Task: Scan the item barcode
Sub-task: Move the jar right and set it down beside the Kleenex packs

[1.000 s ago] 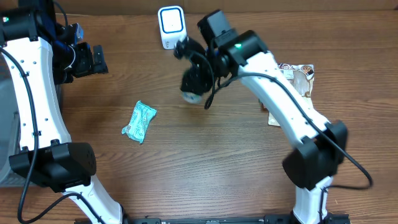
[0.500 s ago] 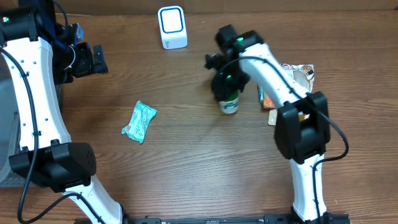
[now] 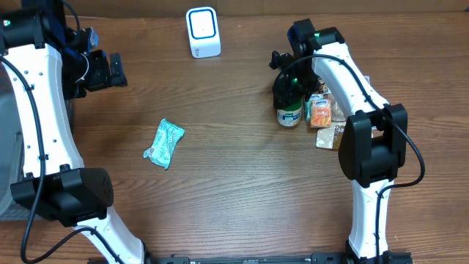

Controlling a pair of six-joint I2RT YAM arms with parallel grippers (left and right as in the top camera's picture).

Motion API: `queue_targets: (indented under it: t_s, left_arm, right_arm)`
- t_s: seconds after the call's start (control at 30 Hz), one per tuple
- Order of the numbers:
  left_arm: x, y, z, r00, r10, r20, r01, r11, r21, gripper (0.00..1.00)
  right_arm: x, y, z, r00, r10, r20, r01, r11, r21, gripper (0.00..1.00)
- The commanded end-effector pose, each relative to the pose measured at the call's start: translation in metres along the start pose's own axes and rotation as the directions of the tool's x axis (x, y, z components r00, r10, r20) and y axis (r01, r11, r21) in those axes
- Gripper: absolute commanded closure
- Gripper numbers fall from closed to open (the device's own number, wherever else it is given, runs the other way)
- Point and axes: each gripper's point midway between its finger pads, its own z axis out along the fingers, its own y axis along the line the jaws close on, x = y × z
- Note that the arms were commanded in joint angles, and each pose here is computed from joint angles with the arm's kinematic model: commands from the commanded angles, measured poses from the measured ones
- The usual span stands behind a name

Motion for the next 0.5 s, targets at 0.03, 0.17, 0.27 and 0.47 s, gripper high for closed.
queue_targets:
  t_s: [0.03,0.17,0.27,0.47]
  left_arm:
    - [-0.001,-0.001,-0.014,0.999,0.023,0.042,-0.023,1.000,-0.002,0.00]
    - [-0.001,-0.001,-0.014,0.999,0.023,0.042,-0.023,1.000,-0.002,0.01]
    - [-0.001,-0.001,-0.014,0.999,0.023,0.042,-0.023,1.000,-0.002,0.00]
    - [-0.001,-0.001,-0.014,0.999,0.023,0.042,-0.023,1.000,-0.002,0.00]
  right_arm:
    - [0.001,0.004,-0.003,1.000,0.006,0.005,-0.005,1.000,-0.019,0.48]
    - [0.011,-0.003,0.004,0.999,0.011,-0.037,-0.010,1.000,0.018,0.45]
    - [0.016,-0.002,0.007,0.998,0.014,-0.055,-0.013,1.000,0.013,0.44]
    - [0.027,0.003,0.000,0.995,0.018,-0.103,-0.018,1.000,-0.002,0.26]
